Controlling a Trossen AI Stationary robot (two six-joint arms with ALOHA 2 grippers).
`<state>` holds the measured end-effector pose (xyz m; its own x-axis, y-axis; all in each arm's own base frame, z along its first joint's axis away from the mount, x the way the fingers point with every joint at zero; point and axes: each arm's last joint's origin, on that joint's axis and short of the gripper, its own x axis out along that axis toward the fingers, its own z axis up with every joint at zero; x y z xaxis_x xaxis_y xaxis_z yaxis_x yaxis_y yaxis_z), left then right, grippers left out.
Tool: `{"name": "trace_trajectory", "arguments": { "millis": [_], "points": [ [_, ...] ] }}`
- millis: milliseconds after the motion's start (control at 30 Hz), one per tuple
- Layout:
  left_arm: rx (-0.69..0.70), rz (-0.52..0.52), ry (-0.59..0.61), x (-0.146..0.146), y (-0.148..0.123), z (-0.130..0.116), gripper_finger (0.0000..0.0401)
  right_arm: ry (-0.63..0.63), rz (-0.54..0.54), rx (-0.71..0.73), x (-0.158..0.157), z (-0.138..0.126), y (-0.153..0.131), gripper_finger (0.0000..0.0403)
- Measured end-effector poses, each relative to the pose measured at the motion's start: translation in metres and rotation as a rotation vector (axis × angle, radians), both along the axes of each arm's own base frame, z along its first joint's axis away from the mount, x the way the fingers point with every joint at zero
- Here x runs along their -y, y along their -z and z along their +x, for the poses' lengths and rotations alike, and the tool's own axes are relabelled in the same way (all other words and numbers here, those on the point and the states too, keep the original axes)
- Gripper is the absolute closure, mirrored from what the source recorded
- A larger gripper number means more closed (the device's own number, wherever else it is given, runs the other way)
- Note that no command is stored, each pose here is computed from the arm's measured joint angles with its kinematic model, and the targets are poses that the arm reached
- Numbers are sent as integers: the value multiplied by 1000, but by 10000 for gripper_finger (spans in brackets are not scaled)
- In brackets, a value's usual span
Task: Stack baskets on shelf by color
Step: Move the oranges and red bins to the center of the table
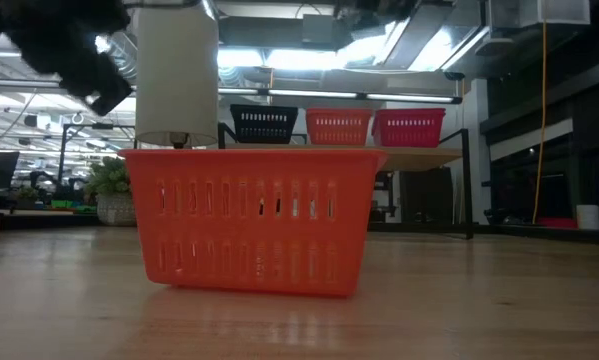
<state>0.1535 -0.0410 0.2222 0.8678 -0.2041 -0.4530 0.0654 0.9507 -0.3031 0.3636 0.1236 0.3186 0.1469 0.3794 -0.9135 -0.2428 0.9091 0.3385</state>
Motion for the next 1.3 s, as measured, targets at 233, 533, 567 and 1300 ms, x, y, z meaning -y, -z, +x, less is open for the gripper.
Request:
{"name": "trace_trajectory", "arguments": {
  "millis": [233, 533, 567, 1300],
  "points": [
    [114, -55, 140, 37, 11, 52, 327, 161, -143, -10, -56, -22, 10, 302],
    [-19, 97, 231, 79, 31, 134, 327, 406, -242, -214, -96, -67, 13, 302],
    [-37, 112, 236, 82, 34, 142, 327, 423, -248, -210, -101, -70, 13, 302],
    [-234, 495, -106, -14, 40, 248, 327, 481, -361, 7, -152, -116, 12, 302]
  ]
}}
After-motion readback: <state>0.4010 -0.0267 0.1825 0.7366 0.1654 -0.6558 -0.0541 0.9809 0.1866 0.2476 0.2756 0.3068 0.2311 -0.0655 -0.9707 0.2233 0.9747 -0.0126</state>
